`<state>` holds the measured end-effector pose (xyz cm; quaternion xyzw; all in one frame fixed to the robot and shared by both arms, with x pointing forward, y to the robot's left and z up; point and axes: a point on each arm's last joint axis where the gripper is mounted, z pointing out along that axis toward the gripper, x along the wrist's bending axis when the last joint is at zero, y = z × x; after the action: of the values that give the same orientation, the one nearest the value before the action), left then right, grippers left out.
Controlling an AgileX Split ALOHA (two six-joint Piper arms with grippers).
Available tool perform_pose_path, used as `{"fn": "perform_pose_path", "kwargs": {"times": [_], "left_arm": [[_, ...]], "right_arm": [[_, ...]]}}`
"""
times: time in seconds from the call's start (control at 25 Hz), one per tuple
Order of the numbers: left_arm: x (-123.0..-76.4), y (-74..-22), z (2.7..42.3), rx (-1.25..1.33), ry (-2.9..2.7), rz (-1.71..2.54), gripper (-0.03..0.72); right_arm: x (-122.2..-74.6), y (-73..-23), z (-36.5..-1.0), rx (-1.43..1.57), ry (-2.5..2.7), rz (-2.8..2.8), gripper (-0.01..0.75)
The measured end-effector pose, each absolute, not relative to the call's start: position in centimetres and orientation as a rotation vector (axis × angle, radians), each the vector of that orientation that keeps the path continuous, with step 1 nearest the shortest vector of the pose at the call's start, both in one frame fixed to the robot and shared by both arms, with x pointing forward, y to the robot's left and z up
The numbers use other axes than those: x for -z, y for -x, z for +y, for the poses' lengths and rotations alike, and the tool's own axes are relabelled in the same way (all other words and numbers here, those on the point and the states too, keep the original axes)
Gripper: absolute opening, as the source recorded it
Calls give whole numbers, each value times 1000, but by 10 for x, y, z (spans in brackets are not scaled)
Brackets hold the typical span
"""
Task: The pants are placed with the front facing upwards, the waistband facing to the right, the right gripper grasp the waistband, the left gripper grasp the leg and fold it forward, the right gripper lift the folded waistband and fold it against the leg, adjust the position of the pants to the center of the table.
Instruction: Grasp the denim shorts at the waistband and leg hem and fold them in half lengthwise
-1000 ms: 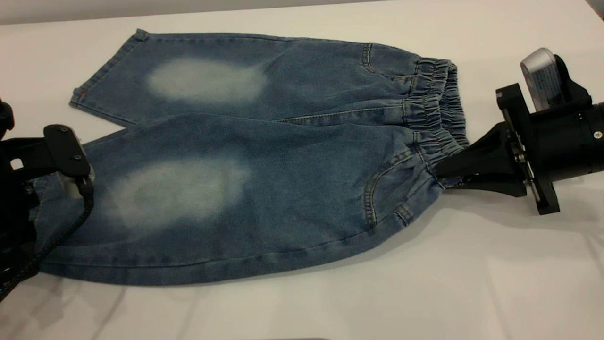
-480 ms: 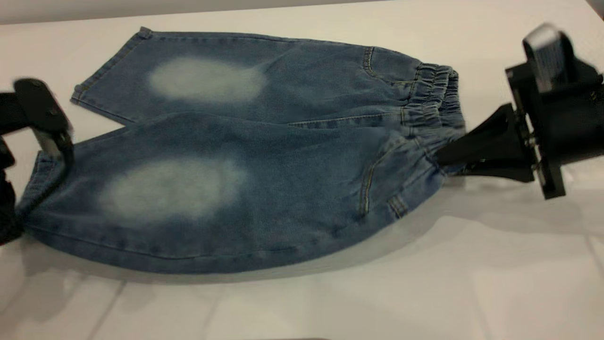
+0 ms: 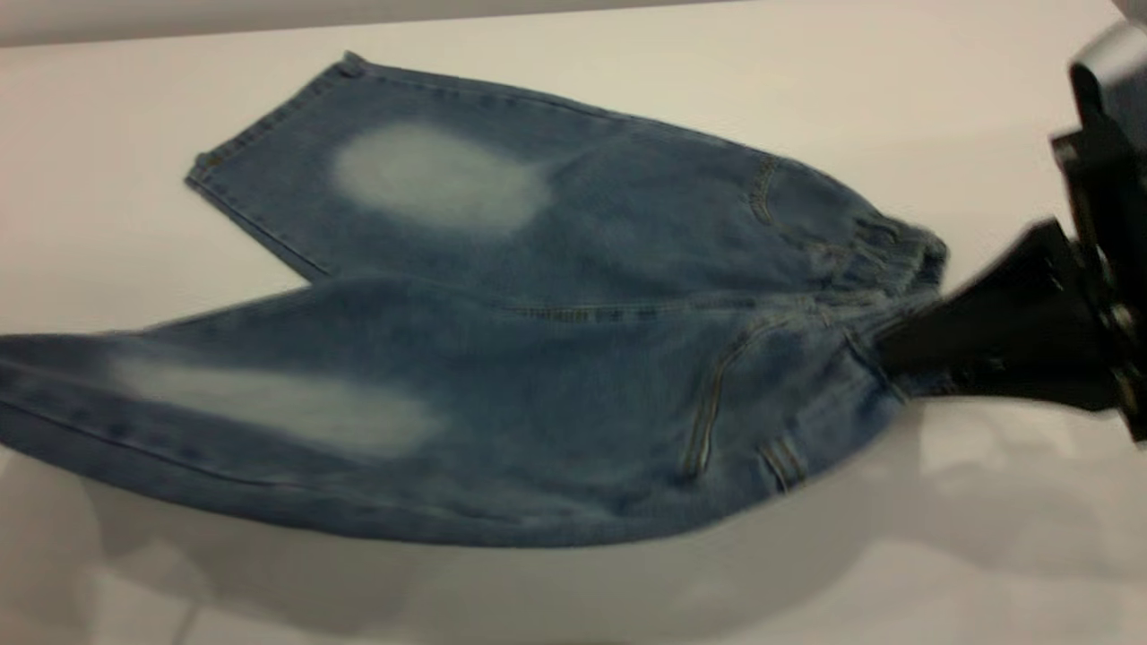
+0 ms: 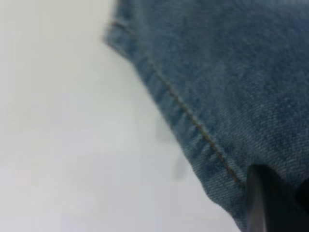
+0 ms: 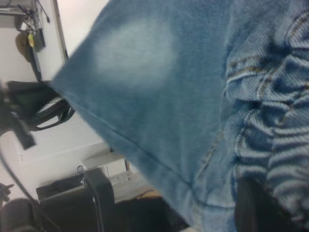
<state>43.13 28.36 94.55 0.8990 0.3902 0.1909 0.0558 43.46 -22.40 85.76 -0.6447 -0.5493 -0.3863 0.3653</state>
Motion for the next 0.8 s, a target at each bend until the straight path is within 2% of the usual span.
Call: {"fn": "perform_pose_path", "kwargs": {"times": [0.16, 0.32, 0.52, 0.8], "left_arm": [[-964, -424, 285, -673, -2650, 1196, 19], [-977, -435, 283, -758, -2539, 1235, 19], [-988, -471, 277, -868, -2462, 1175, 19], [-966, -535, 266, -855, -2471, 1123, 19]], "right_arm": [[-861, -417, -224, 951, 1689, -1357, 53], [-863, -420, -223, 960, 1730, -1269, 53], [-865, -435, -226, 1025, 1853, -1097, 53], [-873, -465, -227, 1030, 1891, -949, 53]]}}
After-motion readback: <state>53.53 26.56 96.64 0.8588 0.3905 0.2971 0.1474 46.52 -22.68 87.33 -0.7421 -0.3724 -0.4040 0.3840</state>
